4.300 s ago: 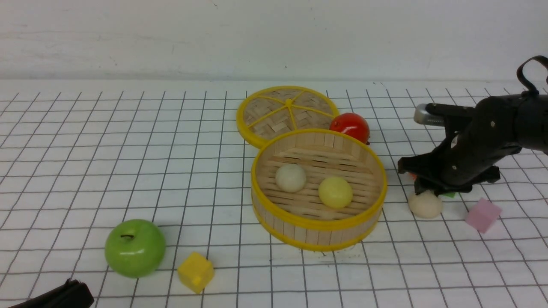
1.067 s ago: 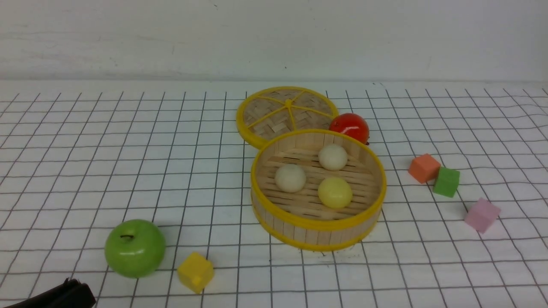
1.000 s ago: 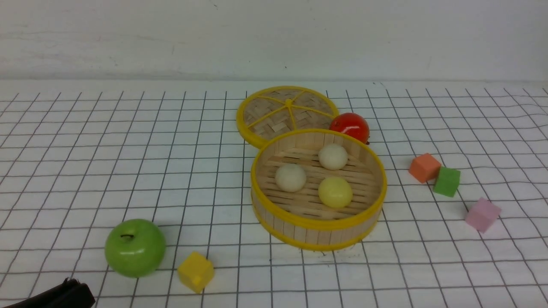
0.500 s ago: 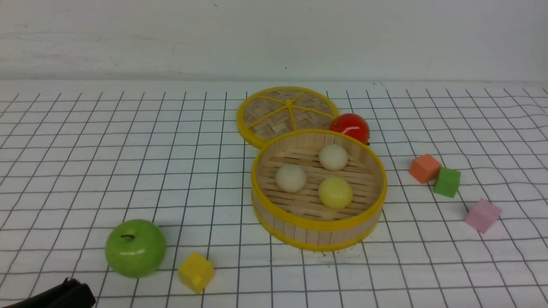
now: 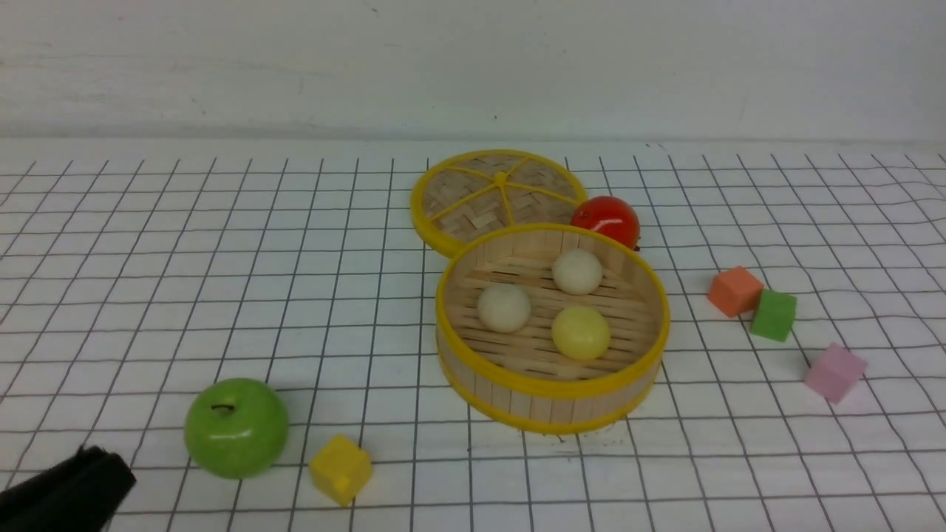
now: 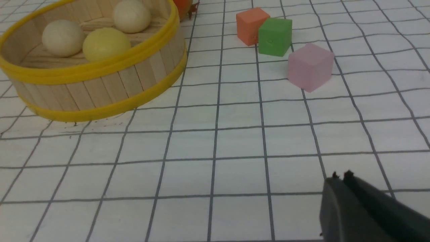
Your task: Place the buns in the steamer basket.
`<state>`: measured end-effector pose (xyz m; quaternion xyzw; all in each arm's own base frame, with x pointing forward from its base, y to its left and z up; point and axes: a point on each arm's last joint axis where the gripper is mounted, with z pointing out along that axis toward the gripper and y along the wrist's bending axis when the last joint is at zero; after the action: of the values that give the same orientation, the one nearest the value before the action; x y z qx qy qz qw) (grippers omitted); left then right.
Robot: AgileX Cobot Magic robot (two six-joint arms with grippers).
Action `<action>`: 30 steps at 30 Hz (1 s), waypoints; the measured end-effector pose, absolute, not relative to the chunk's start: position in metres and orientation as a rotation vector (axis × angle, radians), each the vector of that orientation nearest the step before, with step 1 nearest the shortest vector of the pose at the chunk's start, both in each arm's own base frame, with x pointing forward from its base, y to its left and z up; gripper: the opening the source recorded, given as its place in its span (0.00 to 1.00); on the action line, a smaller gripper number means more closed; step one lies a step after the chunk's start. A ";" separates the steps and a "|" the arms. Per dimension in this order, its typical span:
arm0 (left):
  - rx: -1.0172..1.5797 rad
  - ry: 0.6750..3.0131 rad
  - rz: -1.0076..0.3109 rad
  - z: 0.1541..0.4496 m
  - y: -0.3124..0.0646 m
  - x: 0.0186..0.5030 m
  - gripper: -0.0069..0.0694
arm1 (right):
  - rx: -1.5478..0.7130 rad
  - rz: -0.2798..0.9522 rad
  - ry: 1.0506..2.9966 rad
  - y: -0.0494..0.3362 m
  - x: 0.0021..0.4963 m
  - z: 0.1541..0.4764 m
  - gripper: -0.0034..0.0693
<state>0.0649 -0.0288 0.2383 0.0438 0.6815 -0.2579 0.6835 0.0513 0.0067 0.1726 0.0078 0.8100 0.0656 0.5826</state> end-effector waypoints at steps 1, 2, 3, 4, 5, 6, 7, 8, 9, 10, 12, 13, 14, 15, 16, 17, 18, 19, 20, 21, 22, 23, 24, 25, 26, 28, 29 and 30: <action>0.085 1.527 -0.564 0.238 -0.028 0.065 0.18 | 0.018 0.153 1.891 0.007 0.051 0.173 0.04; 0.015 1.523 -0.534 0.235 -0.023 0.065 0.13 | 0.018 0.153 1.891 0.007 0.051 0.173 0.04; -0.017 1.535 -0.513 0.231 -0.020 0.064 0.09 | 0.018 0.153 1.891 0.007 0.051 0.173 0.05; -0.060 1.542 -0.480 0.227 -0.017 0.062 0.07 | 0.018 0.153 1.891 0.007 0.051 0.173 0.05; -0.065 1.559 -0.476 0.224 -0.016 0.062 0.07 | 0.018 0.153 1.891 0.007 0.051 0.173 0.05; -0.111 1.583 -0.425 0.214 -0.013 0.059 0.07 | 0.018 0.153 1.891 0.007 0.051 0.173 0.05; -0.149 1.604 -0.369 0.205 -0.011 0.057 0.07 | 0.018 0.153 1.891 0.007 0.051 0.173 0.05; -0.138 1.624 -0.369 0.200 -0.010 0.056 0.07 | 0.018 0.153 1.891 0.007 0.051 0.173 0.05; -0.149 1.663 -0.350 0.193 -0.009 0.056 0.07 | 0.018 0.153 1.889 0.007 0.051 0.173 0.05; -0.150 1.704 -0.340 0.188 -0.009 0.055 0.07 | 0.018 0.153 1.889 0.007 0.051 0.173 0.05; -0.147 1.788 -0.320 0.180 -0.010 0.054 0.07 | 0.018 0.153 1.889 0.007 0.051 0.173 0.05; -0.143 1.834 -0.314 0.175 -0.010 0.053 0.07 | 0.018 0.153 1.889 0.007 0.051 0.173 0.05; -0.142 1.872 -0.314 0.171 -0.011 0.052 0.07 | 0.018 0.153 1.889 0.007 0.051 0.173 0.06; -0.149 1.883 -0.320 0.170 -0.011 0.052 0.07 | 0.018 0.153 1.889 0.007 0.051 0.173 0.06; -0.158 1.885 -0.327 0.170 -0.011 0.052 0.07 | 0.018 0.153 1.889 0.007 0.051 0.173 0.06; -0.160 1.885 -0.328 0.170 -0.011 0.052 0.07 | 0.018 0.153 1.889 0.007 0.051 0.173 0.06; -0.175 1.887 -0.340 0.169 -0.011 0.052 0.07 | 0.019 0.153 1.889 0.007 0.051 0.173 0.06; -0.178 1.887 -0.342 0.170 -0.011 0.052 0.07 | 0.019 0.153 1.889 0.007 0.051 0.173 0.06; -0.183 1.886 -0.346 0.170 -0.011 0.052 0.07 | 0.019 0.153 1.889 0.007 0.051 0.173 0.07; -0.186 1.886 -0.348 0.170 -0.011 0.052 0.07 | 0.019 0.153 1.889 0.007 0.051 0.173 0.07; -0.186 1.886 -0.349 0.170 -0.011 0.052 0.07 | 0.019 0.153 1.889 0.007 0.051 0.173 0.07; -0.186 1.886 -0.349 0.170 -0.011 0.052 0.07 | 0.019 0.153 1.889 0.007 0.051 0.173 0.07; -0.186 1.886 -0.349 0.170 -0.011 0.052 0.07 | 0.019 0.153 1.889 0.007 0.051 0.173 0.07; -0.186 1.886 -0.349 0.170 -0.011 0.052 0.07 | 0.019 0.153 1.889 0.007 0.051 0.173 0.07; -0.187 1.886 -0.349 0.170 -0.011 0.052 0.07 | 0.019 0.153 1.889 0.007 0.051 0.173 0.08; -0.188 1.886 -0.351 0.170 -0.011 0.052 0.07 | 0.019 0.153 1.889 0.007 0.051 0.173 0.08; -0.188 1.886 -0.350 0.170 -0.011 0.052 0.07 | 0.019 0.153 1.889 0.007 0.051 0.173 0.08; -0.188 1.886 -0.350 0.170 -0.011 0.052 0.07 | 0.019 0.153 1.889 0.007 0.051 0.173 0.08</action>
<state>0.0517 -0.0110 0.1695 -0.0802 0.8037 -0.1493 0.5704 0.0514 0.0067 0.1729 0.0080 0.8093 0.0655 0.5837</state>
